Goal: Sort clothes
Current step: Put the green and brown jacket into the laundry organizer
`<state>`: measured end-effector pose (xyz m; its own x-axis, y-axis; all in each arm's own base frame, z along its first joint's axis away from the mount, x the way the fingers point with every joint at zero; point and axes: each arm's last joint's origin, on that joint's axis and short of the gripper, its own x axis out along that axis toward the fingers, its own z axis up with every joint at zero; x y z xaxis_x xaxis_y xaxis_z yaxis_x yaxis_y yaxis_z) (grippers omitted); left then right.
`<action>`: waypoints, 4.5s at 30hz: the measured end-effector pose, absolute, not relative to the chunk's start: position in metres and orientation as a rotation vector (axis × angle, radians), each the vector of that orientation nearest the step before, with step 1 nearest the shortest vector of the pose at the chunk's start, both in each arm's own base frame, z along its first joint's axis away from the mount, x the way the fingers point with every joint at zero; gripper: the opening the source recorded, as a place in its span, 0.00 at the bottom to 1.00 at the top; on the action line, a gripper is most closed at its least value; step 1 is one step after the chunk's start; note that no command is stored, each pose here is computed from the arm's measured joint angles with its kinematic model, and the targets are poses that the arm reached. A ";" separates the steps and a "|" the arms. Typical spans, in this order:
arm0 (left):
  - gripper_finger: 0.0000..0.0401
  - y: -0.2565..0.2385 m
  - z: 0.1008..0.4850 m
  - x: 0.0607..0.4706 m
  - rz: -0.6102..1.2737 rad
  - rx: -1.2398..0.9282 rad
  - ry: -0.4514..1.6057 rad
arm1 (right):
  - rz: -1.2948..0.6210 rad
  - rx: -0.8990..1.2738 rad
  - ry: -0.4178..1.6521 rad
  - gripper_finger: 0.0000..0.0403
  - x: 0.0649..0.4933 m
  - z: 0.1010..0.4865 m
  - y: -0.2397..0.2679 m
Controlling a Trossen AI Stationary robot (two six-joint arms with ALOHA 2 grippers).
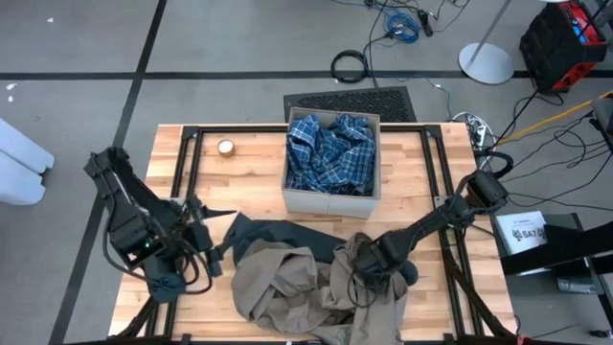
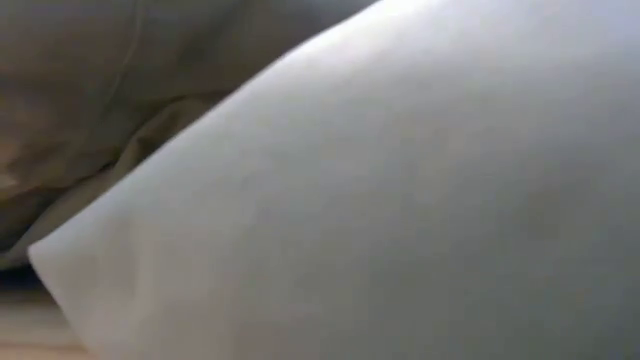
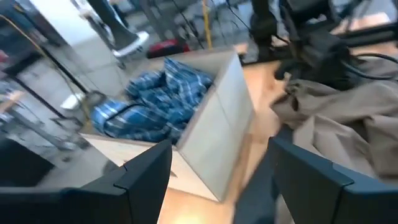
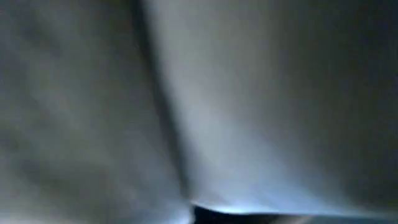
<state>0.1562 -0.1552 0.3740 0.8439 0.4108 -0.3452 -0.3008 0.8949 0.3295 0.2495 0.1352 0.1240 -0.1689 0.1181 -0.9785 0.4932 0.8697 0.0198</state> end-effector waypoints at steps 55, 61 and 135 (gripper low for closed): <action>0.69 -0.173 0.361 0.164 0.539 0.325 0.249 | -0.615 -0.298 -0.346 0.02 0.216 0.631 0.139; 0.69 -0.181 0.350 0.170 0.397 0.095 0.453 | -0.686 -0.349 -0.432 0.02 0.204 0.642 0.123; 0.00 -0.008 0.521 0.265 0.341 0.193 -0.366 | -0.722 -0.483 -0.660 0.02 0.229 0.650 0.047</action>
